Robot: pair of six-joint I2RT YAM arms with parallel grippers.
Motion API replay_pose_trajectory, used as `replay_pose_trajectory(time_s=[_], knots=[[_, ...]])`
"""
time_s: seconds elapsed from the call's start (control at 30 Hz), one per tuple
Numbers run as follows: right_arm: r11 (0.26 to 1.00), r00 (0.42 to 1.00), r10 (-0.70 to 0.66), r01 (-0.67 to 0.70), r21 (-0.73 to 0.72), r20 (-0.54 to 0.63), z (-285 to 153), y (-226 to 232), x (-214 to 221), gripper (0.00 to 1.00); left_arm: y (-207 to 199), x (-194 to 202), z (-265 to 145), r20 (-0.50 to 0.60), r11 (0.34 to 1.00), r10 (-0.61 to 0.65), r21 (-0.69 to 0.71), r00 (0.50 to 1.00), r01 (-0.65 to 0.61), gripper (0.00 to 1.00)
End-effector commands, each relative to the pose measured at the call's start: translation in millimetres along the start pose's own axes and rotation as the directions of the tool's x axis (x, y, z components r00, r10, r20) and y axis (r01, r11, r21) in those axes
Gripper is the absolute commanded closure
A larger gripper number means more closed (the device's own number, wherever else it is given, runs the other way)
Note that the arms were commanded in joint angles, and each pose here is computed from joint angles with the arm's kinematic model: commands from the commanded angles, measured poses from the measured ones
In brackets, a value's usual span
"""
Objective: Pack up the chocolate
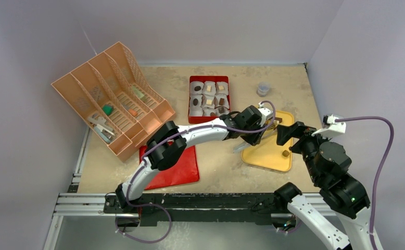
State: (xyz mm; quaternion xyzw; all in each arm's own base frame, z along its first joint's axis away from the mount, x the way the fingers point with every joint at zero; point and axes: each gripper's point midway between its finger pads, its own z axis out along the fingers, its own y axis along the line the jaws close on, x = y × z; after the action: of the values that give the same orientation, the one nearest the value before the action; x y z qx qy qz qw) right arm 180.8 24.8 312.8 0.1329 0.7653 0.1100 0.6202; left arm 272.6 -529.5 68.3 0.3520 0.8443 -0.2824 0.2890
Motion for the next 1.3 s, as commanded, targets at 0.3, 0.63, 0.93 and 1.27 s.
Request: replay_pose_trajectory(time_s=[0.3,0.63,0.93,1.27], knots=[[1.0,0.999,0.006,-0.007,0.017,0.045,2,-1,-12,0.01,-24,-36,-20,0.112,0.998,0.046,0.033,0.993,-0.05,0.73],[1.0,0.999,0.011,-0.011,0.012,0.039,3,1,-10,0.01,-31,-34,-46,0.139,0.999,0.015,0.048,0.99,-0.022,0.77],[1.0,0.999,0.021,-0.021,0.003,0.035,4,3,-8,0.01,-29,-29,-69,0.161,0.999,-0.037,0.037,0.986,0.031,0.78],[1.0,0.999,0.02,-0.02,0.002,0.028,4,3,-6,0.01,-19,-31,-98,0.185,0.995,-0.09,-0.024,0.979,0.096,0.78]])
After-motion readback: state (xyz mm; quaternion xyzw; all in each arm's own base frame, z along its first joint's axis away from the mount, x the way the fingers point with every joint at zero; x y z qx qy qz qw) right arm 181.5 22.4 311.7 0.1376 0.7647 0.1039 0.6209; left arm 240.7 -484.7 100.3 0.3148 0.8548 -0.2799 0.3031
